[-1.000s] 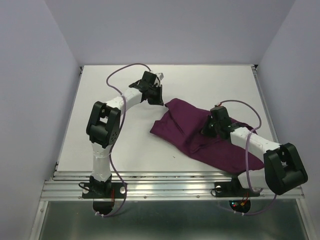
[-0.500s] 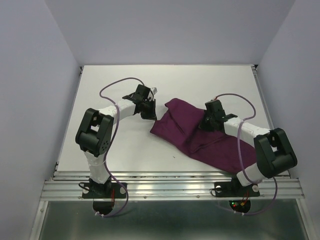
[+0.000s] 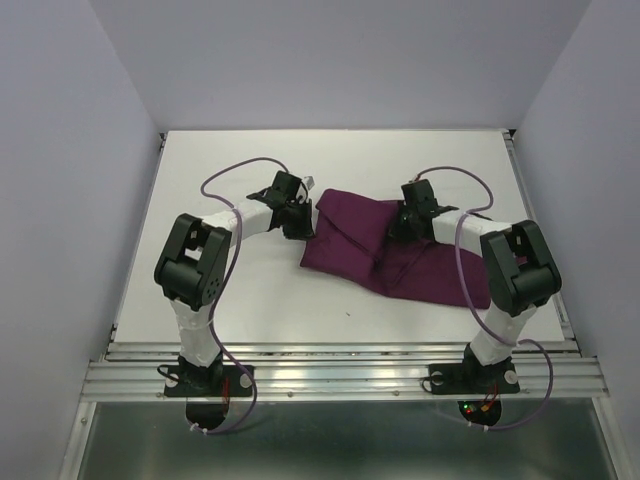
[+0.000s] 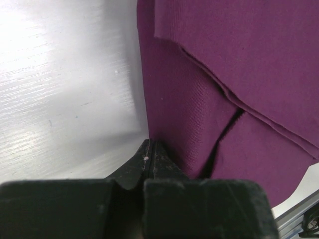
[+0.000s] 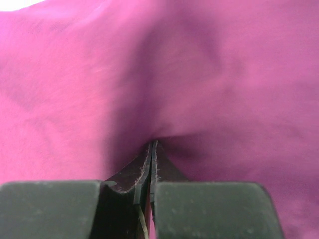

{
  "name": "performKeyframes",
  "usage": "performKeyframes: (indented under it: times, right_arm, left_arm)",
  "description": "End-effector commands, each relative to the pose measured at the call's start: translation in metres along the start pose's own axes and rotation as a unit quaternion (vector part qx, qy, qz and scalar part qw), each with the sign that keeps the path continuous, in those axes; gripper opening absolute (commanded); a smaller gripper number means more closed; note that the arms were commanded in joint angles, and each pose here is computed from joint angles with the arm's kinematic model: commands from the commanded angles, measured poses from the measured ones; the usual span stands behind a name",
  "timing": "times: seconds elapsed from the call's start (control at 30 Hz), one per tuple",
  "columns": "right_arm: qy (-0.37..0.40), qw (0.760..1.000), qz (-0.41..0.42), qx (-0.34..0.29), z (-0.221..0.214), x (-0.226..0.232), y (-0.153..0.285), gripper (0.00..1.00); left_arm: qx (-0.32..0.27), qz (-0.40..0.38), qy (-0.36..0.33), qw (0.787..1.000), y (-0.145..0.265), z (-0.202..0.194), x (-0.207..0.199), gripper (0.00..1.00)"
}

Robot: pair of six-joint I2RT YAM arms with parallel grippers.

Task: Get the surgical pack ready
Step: Pack the surgical kit at the center of the board.

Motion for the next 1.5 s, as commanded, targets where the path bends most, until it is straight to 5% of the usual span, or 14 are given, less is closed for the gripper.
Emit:
performKeyframes:
  times: [0.0,0.23,0.6,0.83,0.97,1.0,1.13,1.27,1.47]
  right_arm:
    - [0.000,0.999,-0.006,-0.054,0.032,-0.018,0.008,0.01]
    - [-0.031,0.993,-0.031,-0.111,0.059,-0.045,0.038,0.01]
    - [-0.044,0.997,-0.030,-0.054,0.067,-0.047,-0.018,0.01]
    - [-0.064,0.992,-0.059,-0.087,0.084,-0.072,0.006,0.02]
    - [-0.102,0.982,-0.092,-0.129,0.095,-0.110,0.054,0.21]
    - [-0.110,0.980,-0.103,-0.133,0.095,-0.119,0.061,0.35]
    - [-0.159,0.968,-0.160,-0.106,0.074,-0.164,0.085,0.63]
    - [-0.255,0.946,-0.187,-0.079,0.032,-0.216,0.101,0.66]
    - [-0.291,0.925,-0.233,-0.074,-0.003,-0.234,0.116,0.68]
  left_arm:
    - [-0.025,-0.019,-0.008,0.999,0.008,0.016,-0.015,0.00]
    - [-0.026,-0.010,-0.006,1.000,0.006,0.017,-0.012,0.00]
    - [-0.012,-0.003,0.001,1.000,-0.008,0.014,-0.006,0.00]
    - [0.006,-0.016,0.009,1.000,-0.017,0.007,-0.004,0.00]
    - [0.012,-0.023,0.012,1.000,-0.018,0.004,-0.005,0.00]
    - [0.013,-0.026,0.011,1.000,-0.019,0.003,-0.006,0.00]
    - [0.022,-0.043,0.012,0.999,-0.027,-0.003,-0.011,0.00]
    - [0.032,-0.058,0.008,0.998,-0.032,-0.012,-0.023,0.00]
    - [0.036,-0.067,-0.002,0.997,-0.028,-0.020,-0.033,0.00]
Point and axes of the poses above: each gripper's point midway between its finger pads, its own y axis back along the fingers, its own x axis along the line the jaws close on, z = x × y, the point moved 9 cm from there along y, back along the fingers, and after that the axes turned 12 degrees about y, right-handed, at the moved point
